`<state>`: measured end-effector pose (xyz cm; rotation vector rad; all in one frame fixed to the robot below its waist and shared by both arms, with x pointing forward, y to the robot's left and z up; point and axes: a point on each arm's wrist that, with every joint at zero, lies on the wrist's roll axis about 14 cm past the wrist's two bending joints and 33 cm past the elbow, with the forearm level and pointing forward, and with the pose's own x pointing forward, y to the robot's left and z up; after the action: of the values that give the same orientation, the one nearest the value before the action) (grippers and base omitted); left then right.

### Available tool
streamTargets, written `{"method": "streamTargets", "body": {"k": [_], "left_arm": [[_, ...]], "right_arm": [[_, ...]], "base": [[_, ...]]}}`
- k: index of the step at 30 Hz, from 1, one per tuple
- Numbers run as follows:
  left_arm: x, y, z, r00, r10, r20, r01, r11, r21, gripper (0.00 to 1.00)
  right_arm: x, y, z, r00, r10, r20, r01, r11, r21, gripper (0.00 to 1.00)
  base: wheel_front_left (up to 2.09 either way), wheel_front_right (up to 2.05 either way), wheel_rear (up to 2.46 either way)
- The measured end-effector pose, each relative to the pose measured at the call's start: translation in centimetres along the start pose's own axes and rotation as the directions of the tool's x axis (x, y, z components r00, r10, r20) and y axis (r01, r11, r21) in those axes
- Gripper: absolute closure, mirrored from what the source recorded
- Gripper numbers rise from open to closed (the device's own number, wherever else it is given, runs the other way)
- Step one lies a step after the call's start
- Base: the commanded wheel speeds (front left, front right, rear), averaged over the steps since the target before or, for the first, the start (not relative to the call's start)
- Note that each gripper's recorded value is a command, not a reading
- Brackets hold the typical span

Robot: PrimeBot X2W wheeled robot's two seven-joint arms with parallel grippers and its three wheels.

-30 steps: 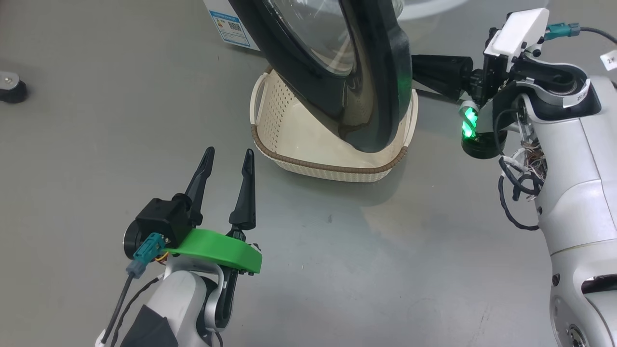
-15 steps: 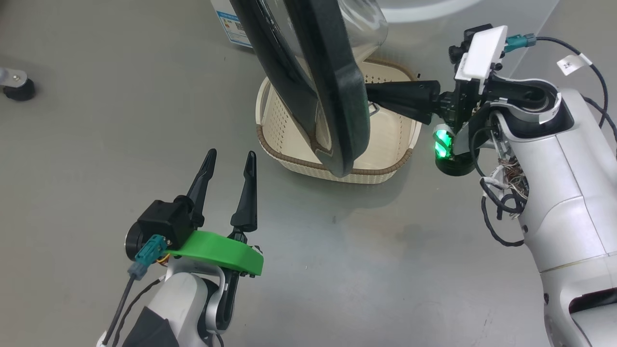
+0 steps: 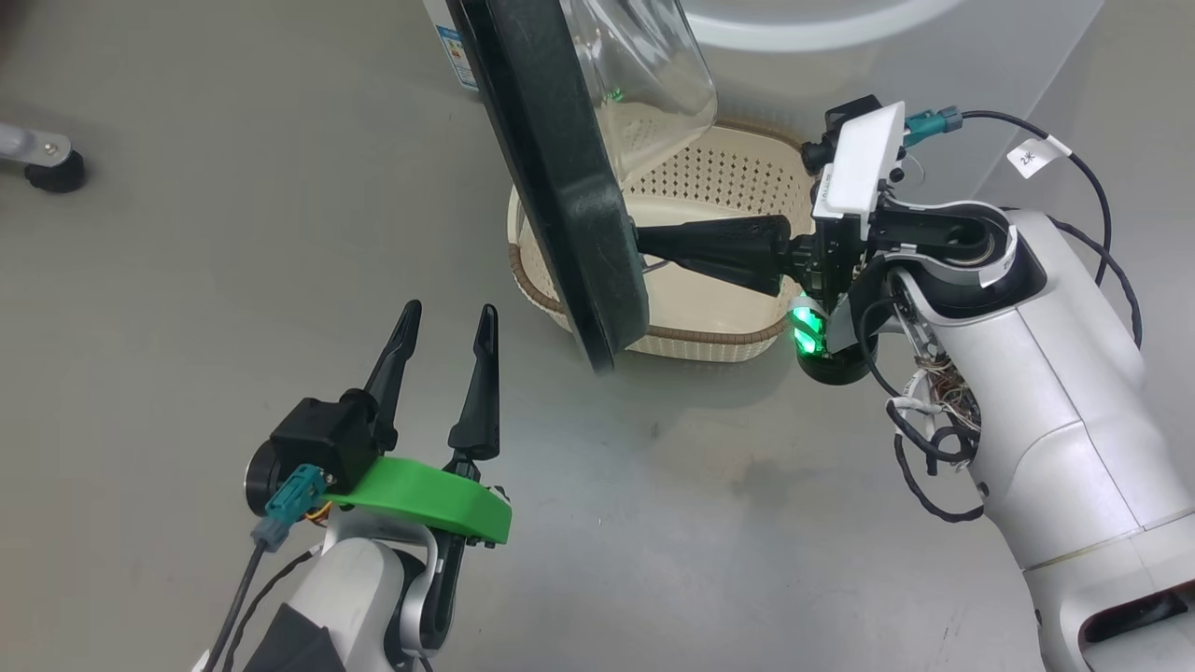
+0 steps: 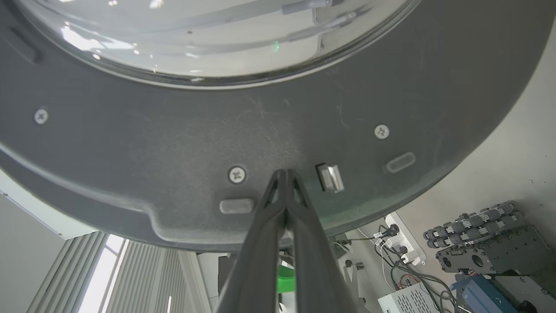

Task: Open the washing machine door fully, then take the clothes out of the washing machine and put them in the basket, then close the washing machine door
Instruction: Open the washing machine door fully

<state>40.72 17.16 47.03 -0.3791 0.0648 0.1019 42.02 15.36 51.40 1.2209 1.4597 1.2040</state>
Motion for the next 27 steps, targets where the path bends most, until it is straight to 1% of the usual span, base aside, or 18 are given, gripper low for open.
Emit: {"method": "streamTargets", "body": {"k": [7,10,12,13,15,17,19,20,22,23,25,27], "left_arm": [[-0.1,0.0,0.3,1.000,0.002,0.008,-0.002,1.000,-0.002,0.00],[-0.2,-0.1,0.5,1.000,-0.001,0.015,0.001,1.000,0.002,0.00],[-0.4,0.1,0.6,1.000,0.003,0.017,-0.003,1.000,0.002,0.00],[-0.5,0.2,0.6,1.000,0.006,0.020,-0.006,1.000,0.004,0.00],[-0.6,0.2,0.8,1.000,0.007,0.025,-0.007,1.000,0.002,0.00],[-0.6,0.0,0.9,1.000,0.002,0.030,-0.002,1.000,0.002,0.00],[-0.6,-0.3,1.2,0.999,-0.008,0.037,0.007,1.000,0.005,0.00],[-0.6,-0.4,1.3,0.999,-0.011,0.041,0.011,1.000,0.004,0.00],[-0.7,-0.7,1.7,0.998,-0.020,0.051,0.019,1.000,0.005,0.00],[-0.7,-0.8,1.8,0.998,-0.024,0.056,0.024,1.000,0.007,0.00],[-0.8,-1.0,2.0,0.997,-0.031,0.064,0.030,1.000,0.009,0.00],[-1.0,-1.1,2.1,0.997,-0.033,0.067,0.032,0.999,0.008,0.00]], "right_arm": [[0.2,-0.3,-0.3,1.000,-0.012,0.026,0.012,1.000,0.001,1.00],[0.0,0.1,-0.2,0.998,-0.010,0.060,0.011,1.000,-0.011,1.00],[-0.3,0.2,0.3,0.994,-0.017,0.106,0.020,1.000,-0.022,1.00],[-0.5,0.2,0.5,0.990,-0.030,0.136,0.035,0.999,-0.037,1.00],[-1.0,0.2,1.0,0.981,-0.050,0.190,0.071,0.992,-0.105,1.00],[-1.8,0.5,1.5,0.968,-0.059,0.245,0.102,0.980,-0.168,1.00],[-3.3,0.6,2.4,0.946,-0.063,0.319,0.140,0.964,-0.226,1.00],[-4.2,0.5,2.8,0.930,-0.069,0.362,0.169,0.952,-0.254,1.00],[-6.3,0.0,3.6,0.890,-0.089,0.448,0.251,0.915,-0.316,1.00],[-7.4,-0.2,3.9,0.867,-0.101,0.488,0.303,0.884,-0.356,1.00],[-9.3,-0.4,4.2,0.825,-0.116,0.553,0.400,0.812,-0.425,1.00],[-11.0,-0.6,4.3,0.779,-0.127,0.614,0.485,0.743,-0.461,1.00]], "base": [[0.00,0.00,0.00],[0.00,0.00,0.00],[0.00,0.00,0.00],[0.00,0.00,0.00],[0.00,0.00,0.00],[0.00,0.00,0.00],[0.00,0.00,0.00],[0.00,0.00,0.00],[0.00,0.00,0.00],[0.00,0.00,0.00],[0.00,0.00,0.00],[0.00,0.00,0.00]]}}
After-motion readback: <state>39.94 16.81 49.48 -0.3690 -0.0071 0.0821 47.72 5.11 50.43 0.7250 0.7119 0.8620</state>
